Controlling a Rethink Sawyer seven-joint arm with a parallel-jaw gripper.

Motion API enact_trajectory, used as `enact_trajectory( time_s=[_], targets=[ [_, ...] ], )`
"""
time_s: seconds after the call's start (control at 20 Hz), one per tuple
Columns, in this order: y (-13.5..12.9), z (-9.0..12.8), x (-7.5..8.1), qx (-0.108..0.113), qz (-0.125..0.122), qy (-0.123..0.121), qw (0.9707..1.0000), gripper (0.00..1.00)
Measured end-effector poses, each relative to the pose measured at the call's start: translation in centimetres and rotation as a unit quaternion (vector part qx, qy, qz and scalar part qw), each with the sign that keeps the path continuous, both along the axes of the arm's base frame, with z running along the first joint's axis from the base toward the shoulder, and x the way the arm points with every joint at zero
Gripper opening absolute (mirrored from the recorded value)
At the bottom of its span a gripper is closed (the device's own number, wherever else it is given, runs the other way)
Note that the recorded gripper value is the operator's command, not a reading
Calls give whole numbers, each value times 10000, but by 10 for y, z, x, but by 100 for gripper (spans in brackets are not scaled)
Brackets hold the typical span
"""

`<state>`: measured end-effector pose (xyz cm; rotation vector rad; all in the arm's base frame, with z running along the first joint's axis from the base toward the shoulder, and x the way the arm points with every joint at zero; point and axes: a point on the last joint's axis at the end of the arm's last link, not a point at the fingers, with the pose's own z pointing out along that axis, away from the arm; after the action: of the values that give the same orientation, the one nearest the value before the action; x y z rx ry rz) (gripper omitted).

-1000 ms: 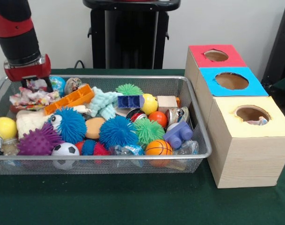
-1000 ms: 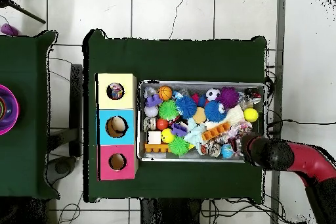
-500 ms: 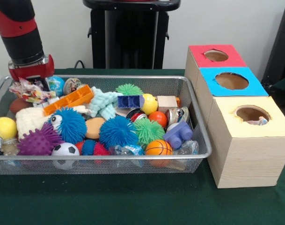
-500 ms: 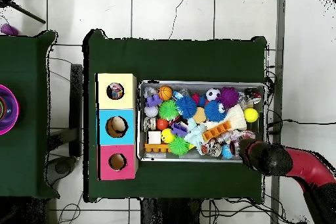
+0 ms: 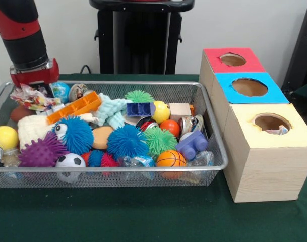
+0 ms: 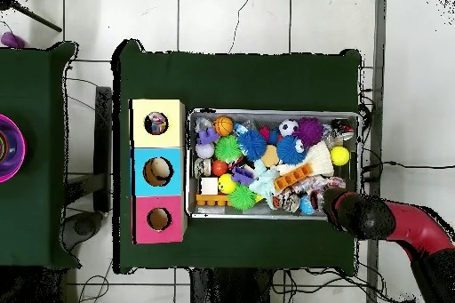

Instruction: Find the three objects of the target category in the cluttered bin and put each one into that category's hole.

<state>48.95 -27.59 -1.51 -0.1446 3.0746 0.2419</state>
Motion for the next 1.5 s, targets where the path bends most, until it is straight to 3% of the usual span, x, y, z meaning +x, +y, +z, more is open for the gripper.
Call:
enact_trajectory(
  time_s=[0.15,0.35,0.4,0.65,0.75,1.05,1.25,1.5],
  targets=[
    [6,16,1,-84,126,-26,9999,0],
    [30,66,10,-267,356,-74,9990,0],
    [42,88,15,-348,420,-88,9985,0],
    [79,136,33,-579,622,-141,9963,0],
    [108,158,46,-688,793,-216,9942,0],
    [173,172,55,-731,1190,-192,9900,0],
    [226,168,49,-660,1435,-53,9874,0],
    [279,163,32,-537,1522,174,9867,0]
  ],
)
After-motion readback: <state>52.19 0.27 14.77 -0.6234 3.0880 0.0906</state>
